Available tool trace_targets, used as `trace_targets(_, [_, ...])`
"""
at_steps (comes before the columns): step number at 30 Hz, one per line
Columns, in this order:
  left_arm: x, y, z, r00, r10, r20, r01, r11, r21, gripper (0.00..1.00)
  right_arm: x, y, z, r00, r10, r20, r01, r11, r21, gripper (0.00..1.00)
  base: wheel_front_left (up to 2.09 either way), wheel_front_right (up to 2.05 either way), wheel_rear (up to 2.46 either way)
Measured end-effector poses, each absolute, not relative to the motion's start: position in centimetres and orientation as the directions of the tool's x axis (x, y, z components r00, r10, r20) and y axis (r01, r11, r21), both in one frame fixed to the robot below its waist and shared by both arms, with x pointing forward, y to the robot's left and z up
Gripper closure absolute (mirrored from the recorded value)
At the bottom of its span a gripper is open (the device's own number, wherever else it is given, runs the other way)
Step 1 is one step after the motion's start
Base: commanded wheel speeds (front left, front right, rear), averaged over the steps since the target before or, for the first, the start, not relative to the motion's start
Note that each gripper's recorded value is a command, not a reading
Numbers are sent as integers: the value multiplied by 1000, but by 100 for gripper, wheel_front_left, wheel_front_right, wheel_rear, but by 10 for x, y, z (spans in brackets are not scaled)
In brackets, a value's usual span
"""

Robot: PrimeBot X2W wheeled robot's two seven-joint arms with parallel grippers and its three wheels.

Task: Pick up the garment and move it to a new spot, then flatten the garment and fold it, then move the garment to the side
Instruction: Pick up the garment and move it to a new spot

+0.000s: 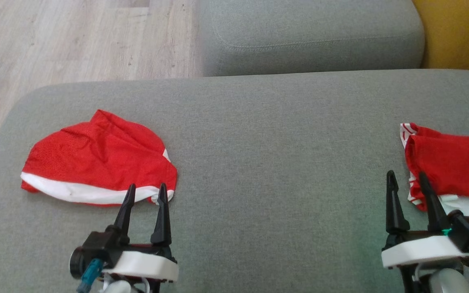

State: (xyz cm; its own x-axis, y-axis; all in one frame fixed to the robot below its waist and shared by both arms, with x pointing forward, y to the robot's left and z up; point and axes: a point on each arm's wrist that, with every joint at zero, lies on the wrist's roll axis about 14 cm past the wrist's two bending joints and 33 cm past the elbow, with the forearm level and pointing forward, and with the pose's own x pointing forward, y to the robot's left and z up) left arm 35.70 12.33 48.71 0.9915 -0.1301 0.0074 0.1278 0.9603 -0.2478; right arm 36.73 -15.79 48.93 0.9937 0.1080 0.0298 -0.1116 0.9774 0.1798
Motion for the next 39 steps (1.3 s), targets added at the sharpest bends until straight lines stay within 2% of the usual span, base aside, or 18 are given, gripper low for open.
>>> trace_targets(6, [355, 130, 487, 994, -109, 8, 108, 963, -247, 0, 370, -145, 491, 989, 146, 37, -150, 971, 188, 0, 0, 0, 0])
trace_targets(12, [347, 150, 488, 999, -42, 8, 42, 969, -243, 0, 371, -112, 489, 970, 243, 32, -244, 950, 196, 0, 0, 0, 0])
trace_targets(27, [308, 222, 490, 981, 191, 19, -182, 956, -231, 0, 365, -11, 496, 852, 521, 49, -518, 828, 213, 0, 0, 0, 0])
trace_targets(39, [279, 251, 489, 954, 299, 20, -286, 930, -231, 0, 359, 25, 494, 787, 616, 42, -609, 764, 210, 0, 0, 0, 0])
